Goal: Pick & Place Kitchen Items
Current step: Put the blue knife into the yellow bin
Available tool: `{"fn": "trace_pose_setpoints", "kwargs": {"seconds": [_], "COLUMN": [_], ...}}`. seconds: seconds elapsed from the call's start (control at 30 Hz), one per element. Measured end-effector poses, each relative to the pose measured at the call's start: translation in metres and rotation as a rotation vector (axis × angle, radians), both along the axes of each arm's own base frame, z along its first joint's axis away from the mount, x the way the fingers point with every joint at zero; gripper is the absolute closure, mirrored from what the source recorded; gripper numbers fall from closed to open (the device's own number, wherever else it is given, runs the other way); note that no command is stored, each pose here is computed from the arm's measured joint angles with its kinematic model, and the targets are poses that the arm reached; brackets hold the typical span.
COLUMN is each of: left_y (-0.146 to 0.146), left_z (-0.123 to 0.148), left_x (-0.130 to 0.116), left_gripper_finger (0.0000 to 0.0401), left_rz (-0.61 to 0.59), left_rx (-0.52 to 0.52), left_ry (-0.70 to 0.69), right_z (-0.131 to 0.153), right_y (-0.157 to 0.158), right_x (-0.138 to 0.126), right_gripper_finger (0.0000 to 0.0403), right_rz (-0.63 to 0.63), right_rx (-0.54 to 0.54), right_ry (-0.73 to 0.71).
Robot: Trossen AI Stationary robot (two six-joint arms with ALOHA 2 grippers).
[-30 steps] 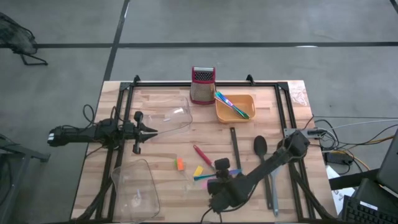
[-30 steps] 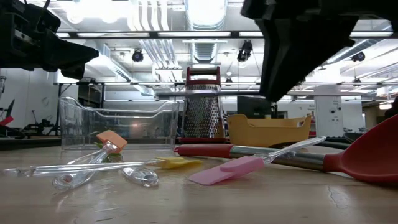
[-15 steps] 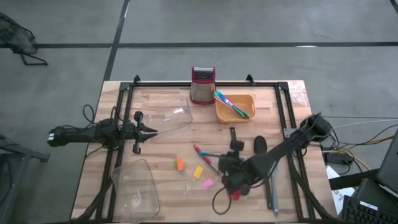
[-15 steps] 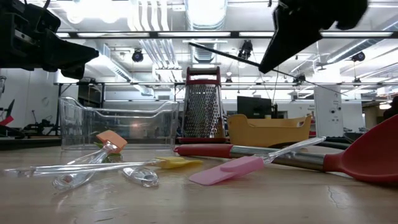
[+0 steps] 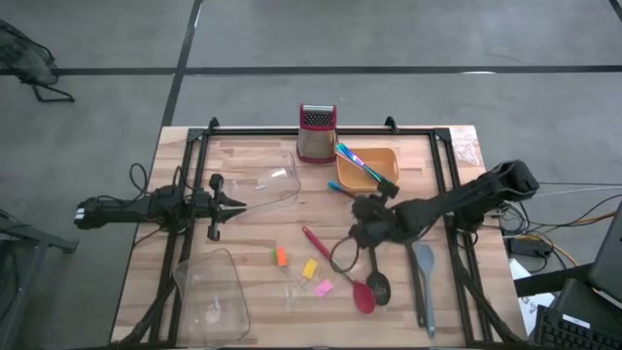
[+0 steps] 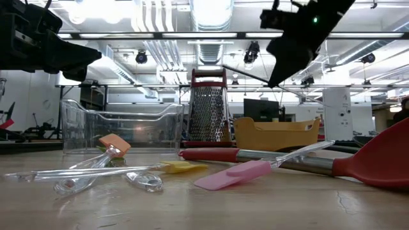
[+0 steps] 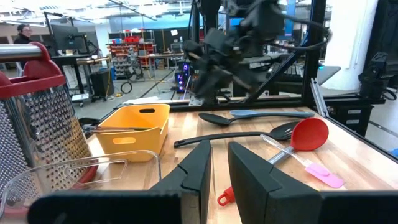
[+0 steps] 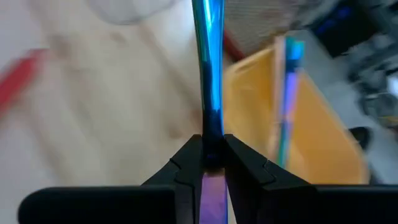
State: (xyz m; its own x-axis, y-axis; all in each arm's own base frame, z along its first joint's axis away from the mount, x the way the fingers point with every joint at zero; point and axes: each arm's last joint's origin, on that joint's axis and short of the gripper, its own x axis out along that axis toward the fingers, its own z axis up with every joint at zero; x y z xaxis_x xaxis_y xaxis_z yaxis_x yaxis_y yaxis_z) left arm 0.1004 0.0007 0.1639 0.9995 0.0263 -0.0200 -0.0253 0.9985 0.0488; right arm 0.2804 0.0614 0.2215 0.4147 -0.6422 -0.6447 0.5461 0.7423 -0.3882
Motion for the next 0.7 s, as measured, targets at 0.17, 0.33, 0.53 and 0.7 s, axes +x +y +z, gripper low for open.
{"fn": "trace_pose_setpoints", "kwargs": {"seconds": [0.17,0.33,0.53,0.7], "left_y": [0.000,0.000,0.000,0.000], "left_z": [0.000,0.000,0.000,0.000], "left_x": [0.000,0.000,0.000,0.000], "left_gripper_finger": [0.0339,0.0339,0.0339,0.0339], "left_rz": [0.000,0.000,0.000,0.000], "left_rx": [0.000,0.000,0.000,0.000], "left_ry": [0.000,0.000,0.000,0.000], "right_z": [-0.002,-0.007,-0.004,-0.001], "right_y": [-0.029,-0.055,-0.080,-0.095], "right_x": [-0.004,-0.007,-0.010,-0.011], "right_gripper_finger": [0.0354,0.0352,0.0359,0.0349], "right_rz": [-0.031,-0.051,-0.056,-0.076], "right_rx": [-0.042,-0.073,-0.127,-0.146], "right_ry": [-0.008,-0.031,-0.057,-0.055]}}
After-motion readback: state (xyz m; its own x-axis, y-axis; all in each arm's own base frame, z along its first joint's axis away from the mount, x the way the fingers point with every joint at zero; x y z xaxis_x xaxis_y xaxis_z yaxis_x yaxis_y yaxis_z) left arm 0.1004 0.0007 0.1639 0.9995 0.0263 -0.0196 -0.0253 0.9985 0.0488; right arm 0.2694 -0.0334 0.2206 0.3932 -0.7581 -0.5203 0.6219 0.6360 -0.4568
